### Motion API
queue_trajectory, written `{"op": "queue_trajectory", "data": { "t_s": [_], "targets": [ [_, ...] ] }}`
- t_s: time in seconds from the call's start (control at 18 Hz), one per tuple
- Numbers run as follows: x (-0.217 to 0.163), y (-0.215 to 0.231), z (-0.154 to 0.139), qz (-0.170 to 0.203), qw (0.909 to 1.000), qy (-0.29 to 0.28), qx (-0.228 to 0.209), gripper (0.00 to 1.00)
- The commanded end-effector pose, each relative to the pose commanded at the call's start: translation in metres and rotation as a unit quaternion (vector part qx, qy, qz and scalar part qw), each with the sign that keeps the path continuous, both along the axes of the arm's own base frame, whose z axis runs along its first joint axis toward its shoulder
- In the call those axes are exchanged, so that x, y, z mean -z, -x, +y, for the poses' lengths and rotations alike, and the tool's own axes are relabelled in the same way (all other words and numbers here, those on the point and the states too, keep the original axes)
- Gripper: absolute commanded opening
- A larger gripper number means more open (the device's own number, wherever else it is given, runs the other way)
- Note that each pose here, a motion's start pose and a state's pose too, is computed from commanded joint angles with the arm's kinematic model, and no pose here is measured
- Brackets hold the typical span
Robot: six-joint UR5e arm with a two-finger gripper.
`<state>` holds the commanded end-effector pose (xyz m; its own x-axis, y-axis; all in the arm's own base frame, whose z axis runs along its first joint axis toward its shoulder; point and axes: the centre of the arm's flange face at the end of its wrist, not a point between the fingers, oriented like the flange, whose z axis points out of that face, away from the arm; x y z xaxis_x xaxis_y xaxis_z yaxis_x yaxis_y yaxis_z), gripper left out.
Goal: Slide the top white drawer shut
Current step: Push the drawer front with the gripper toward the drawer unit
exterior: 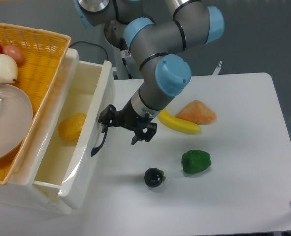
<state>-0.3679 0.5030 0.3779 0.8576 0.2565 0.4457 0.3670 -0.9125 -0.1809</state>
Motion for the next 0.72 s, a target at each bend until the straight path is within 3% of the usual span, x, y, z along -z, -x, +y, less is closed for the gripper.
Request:
{"op": "queue_trajectory", "data": {
  "t_s": [0.72],
  "targets": [
    [0.023, 0.005, 0.010, -0.008, 0.9999, 0.008, 0.008, 1.00]
  ]
}}
